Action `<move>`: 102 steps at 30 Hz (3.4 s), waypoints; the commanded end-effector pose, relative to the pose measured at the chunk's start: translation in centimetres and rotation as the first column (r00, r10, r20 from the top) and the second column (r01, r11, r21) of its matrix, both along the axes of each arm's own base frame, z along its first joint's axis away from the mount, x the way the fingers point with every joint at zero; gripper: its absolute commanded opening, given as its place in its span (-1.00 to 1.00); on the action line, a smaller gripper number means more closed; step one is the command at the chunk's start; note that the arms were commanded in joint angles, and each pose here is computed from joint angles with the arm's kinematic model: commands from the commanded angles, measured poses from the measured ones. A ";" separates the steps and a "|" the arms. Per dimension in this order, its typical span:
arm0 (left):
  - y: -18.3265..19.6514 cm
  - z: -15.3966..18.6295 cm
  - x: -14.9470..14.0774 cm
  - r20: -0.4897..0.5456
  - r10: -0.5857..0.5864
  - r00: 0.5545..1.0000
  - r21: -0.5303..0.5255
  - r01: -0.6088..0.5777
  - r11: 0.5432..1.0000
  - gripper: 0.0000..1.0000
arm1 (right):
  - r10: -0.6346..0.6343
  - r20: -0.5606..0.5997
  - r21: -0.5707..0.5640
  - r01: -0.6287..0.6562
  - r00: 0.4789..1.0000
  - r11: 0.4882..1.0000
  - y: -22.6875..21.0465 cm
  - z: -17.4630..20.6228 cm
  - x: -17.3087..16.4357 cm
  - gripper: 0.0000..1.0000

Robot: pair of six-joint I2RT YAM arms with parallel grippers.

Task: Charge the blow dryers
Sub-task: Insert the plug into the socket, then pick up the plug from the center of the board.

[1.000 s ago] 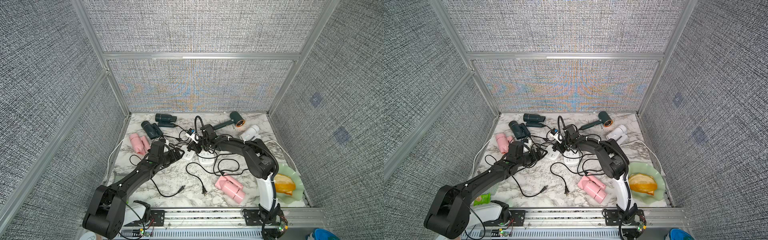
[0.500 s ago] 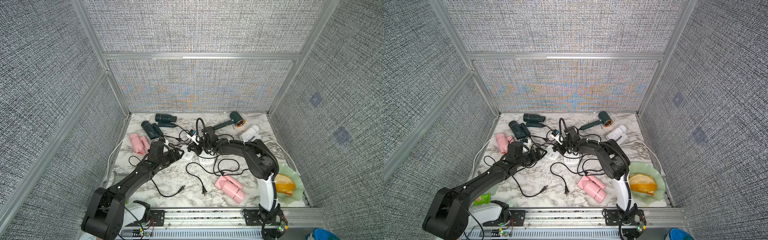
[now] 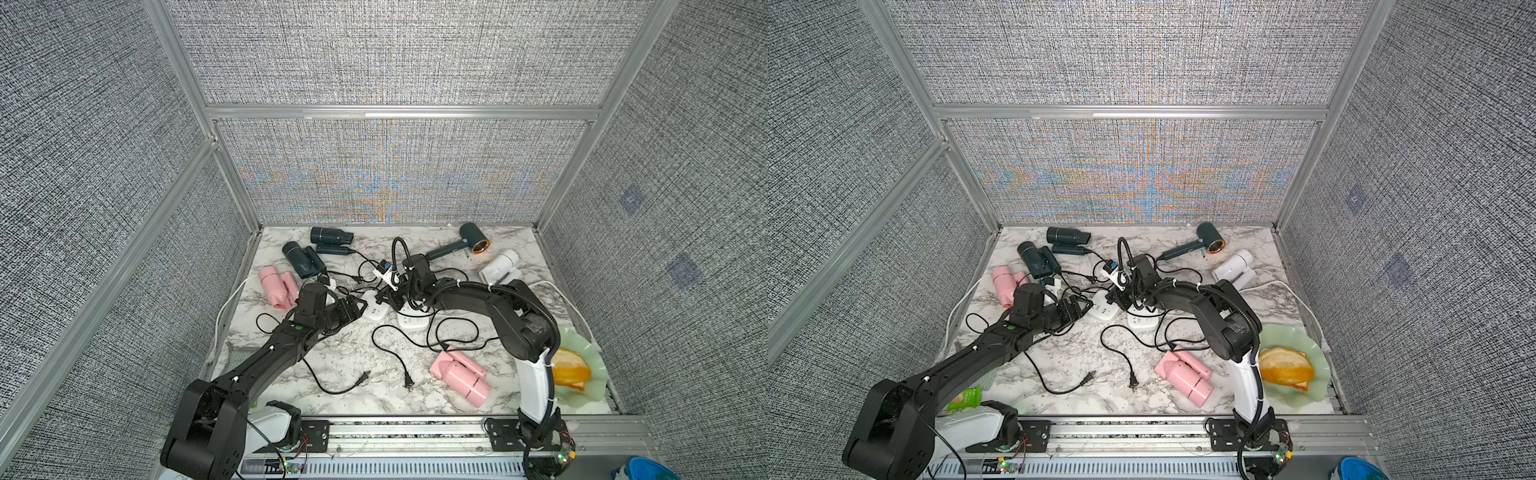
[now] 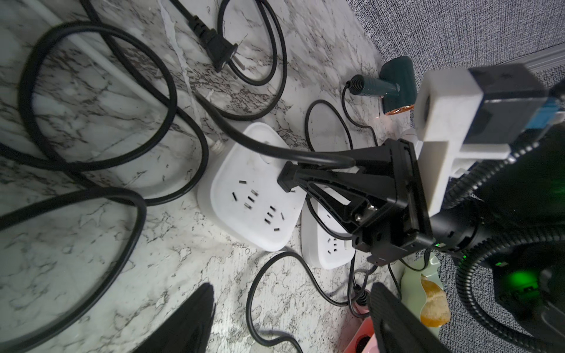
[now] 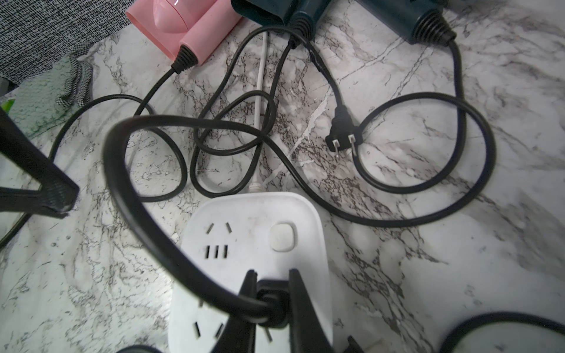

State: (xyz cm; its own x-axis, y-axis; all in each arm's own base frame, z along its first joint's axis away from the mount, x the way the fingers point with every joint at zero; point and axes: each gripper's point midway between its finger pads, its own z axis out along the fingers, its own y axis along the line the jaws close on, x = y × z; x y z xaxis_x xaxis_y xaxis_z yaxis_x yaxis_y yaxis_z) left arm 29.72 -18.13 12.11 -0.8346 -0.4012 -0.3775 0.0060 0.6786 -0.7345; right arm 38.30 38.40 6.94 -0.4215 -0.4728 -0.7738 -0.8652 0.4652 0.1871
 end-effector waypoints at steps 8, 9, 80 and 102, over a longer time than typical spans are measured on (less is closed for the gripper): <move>2.0 1.8 0.6 0.041 0.046 0.998 0.075 -0.049 0.996 0.58 | -0.045 -0.068 -0.003 0.045 0.997 0.999 -0.9 2.4 -1.5 0.11; 2.5 1.9 0.7 0.047 0.056 0.997 0.095 -0.060 0.994 0.57 | -0.056 -0.061 -0.003 0.055 0.997 0.998 -1.1 2.8 -1.5 0.18; 11.8 -4.9 15.2 0.026 0.068 0.997 0.329 -0.073 0.941 -0.97 | -0.503 0.045 0.038 0.502 0.863 0.864 -9.1 9.5 -10.1 -0.05; 2.8 10.4 6.8 0.267 -0.387 0.883 0.302 0.305 0.903 -0.96 | -0.227 -0.033 0.080 0.229 0.973 0.970 -9.1 14.1 -10.0 -0.14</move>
